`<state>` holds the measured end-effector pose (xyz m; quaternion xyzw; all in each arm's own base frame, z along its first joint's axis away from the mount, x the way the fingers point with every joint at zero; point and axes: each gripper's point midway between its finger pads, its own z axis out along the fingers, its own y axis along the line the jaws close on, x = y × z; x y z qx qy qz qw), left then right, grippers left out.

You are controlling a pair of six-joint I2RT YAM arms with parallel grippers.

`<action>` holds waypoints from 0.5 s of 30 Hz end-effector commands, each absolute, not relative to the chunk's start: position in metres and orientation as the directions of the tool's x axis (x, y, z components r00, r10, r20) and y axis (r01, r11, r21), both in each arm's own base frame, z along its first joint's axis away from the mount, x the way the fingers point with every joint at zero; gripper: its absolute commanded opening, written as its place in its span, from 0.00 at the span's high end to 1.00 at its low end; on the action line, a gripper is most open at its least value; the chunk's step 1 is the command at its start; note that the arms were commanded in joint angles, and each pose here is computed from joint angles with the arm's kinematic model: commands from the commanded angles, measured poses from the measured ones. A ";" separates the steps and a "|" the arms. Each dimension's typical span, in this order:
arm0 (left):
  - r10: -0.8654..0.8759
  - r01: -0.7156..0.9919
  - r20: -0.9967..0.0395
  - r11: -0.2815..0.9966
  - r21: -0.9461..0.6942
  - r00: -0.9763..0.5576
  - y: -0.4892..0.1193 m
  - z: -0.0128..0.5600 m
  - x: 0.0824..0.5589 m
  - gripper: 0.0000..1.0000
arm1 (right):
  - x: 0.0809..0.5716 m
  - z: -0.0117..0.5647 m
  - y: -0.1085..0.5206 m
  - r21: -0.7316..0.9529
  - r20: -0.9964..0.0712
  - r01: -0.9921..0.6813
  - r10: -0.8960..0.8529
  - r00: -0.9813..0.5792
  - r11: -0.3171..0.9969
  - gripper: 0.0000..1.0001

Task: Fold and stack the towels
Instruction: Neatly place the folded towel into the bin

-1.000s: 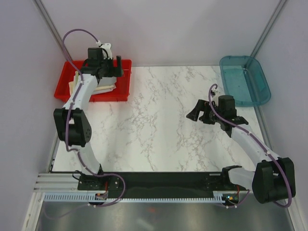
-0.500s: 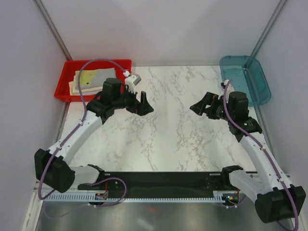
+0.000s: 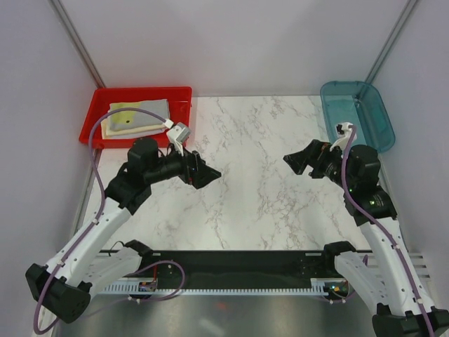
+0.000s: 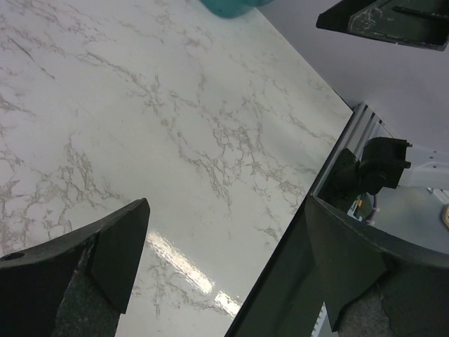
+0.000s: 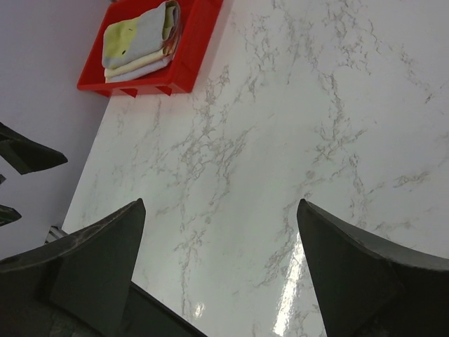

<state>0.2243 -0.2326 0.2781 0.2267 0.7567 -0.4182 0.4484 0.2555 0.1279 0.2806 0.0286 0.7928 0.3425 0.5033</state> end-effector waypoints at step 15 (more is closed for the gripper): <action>-0.135 0.766 -0.900 0.483 -0.425 -0.414 -0.232 0.332 0.211 0.00 | 0.253 0.299 0.120 0.531 -0.811 -0.300 0.374 -0.451 0.792 0.02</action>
